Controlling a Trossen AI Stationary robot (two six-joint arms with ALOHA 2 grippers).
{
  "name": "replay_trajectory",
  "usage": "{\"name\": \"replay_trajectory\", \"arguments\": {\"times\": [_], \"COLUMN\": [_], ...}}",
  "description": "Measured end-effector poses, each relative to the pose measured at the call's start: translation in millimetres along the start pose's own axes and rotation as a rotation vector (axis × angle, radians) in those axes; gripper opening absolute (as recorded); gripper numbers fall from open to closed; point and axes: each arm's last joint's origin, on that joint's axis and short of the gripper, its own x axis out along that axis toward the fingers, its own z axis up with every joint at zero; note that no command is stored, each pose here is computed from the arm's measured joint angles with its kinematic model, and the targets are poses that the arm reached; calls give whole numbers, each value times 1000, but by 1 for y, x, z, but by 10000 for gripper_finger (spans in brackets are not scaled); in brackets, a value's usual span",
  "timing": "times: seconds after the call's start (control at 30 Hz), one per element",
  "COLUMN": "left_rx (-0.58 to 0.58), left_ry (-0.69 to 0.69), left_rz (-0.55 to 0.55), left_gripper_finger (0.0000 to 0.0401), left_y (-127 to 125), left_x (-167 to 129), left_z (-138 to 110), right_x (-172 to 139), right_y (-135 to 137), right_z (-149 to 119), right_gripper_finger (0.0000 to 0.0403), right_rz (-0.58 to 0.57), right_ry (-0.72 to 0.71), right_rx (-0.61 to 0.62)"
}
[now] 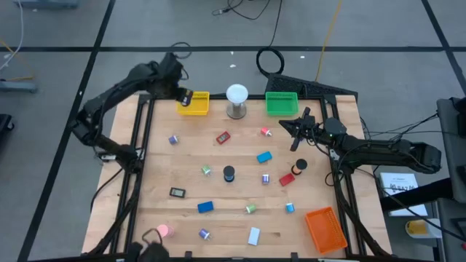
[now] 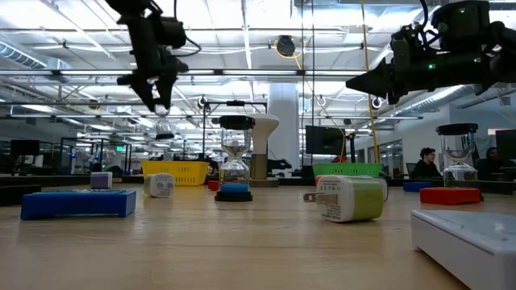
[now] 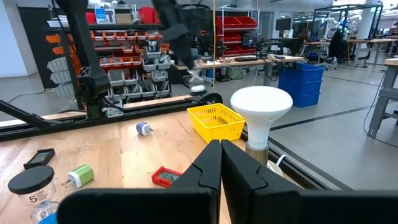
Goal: Pick & Place Office items
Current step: Put the white hourglass into the yellow bin
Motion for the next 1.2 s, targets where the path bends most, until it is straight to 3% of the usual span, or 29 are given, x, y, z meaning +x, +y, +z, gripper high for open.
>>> {"name": "replay_trajectory", "arguments": {"times": [0.23,0.4,1.2], "left_rx": [5,-19,-12], "left_ry": [141,161,151], "left_rz": [48,66,109], "left_gripper_finger": [206,206,218], "left_y": [8,15,20], "left_x": [62,93,110], "left_z": [26,34,31], "right_x": [0,0,0], "right_y": [0,0,1], "right_z": [0,0,0], "right_gripper_finger": [0,0,0], "right_rz": [0,1,26], "right_ry": [0,0,2], "right_rx": [0,0,-8]}}
